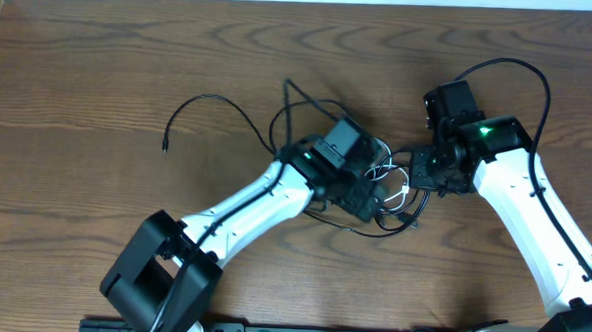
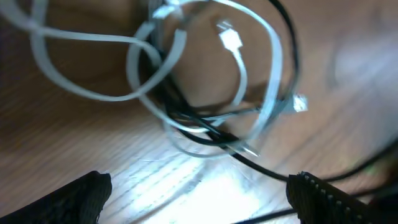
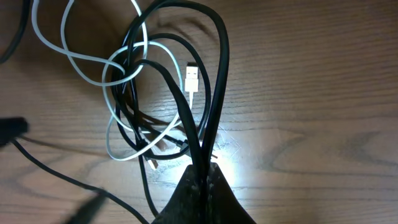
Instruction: Untangle cables
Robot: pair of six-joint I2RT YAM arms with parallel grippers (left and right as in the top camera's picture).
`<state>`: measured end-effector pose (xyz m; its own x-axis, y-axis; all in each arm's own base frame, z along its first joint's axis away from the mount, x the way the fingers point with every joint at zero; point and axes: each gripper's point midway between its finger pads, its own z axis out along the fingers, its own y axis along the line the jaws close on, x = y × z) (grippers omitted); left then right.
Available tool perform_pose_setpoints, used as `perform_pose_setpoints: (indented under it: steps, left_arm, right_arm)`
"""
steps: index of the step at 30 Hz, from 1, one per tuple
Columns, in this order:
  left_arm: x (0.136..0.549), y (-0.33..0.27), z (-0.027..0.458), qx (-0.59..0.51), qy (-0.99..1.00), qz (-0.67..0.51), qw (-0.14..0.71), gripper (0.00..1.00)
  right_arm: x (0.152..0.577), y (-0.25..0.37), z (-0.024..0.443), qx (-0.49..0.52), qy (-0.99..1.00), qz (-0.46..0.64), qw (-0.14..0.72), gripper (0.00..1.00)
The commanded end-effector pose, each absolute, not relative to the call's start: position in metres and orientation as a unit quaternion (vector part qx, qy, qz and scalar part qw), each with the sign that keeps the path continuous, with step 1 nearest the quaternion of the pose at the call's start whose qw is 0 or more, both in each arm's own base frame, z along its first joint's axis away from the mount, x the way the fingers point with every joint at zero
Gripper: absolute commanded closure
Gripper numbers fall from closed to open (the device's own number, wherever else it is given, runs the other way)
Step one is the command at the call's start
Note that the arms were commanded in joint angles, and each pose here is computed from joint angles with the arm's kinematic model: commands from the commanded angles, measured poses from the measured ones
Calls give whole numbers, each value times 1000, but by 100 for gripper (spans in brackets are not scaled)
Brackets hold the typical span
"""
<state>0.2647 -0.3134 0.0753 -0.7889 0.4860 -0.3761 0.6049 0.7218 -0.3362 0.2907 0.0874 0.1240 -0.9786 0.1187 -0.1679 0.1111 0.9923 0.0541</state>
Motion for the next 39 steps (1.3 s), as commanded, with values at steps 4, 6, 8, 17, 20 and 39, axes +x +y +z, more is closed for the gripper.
perform_pose_setpoints:
  steps: [4, 6, 8, 17, 20, 39]
  left_arm:
    - [252, -336, 80, 453, 849, -208, 176, 5]
    - [257, -338, 80, 452, 849, -197, 189, 5]
    - [261, -341, 79, 452, 847, -200, 196, 5]
    - [275, -354, 72, 435, 849, -207, 218, 5]
    - [290, -346, 68, 402, 867, -174, 236, 6]
    - [289, -341, 42, 340, 904, -167, 200, 86]
  right_arm:
    - [290, 88, 125, 61, 994, 16, 89, 99]
    - [290, 88, 125, 61, 994, 16, 89, 99]
    - [289, 88, 125, 61, 994, 16, 88, 99]
    - [286, 86, 125, 73, 994, 14, 81, 99]
    - [286, 84, 125, 78, 994, 14, 80, 99]
    - [285, 84, 124, 86, 993, 13, 77, 99]
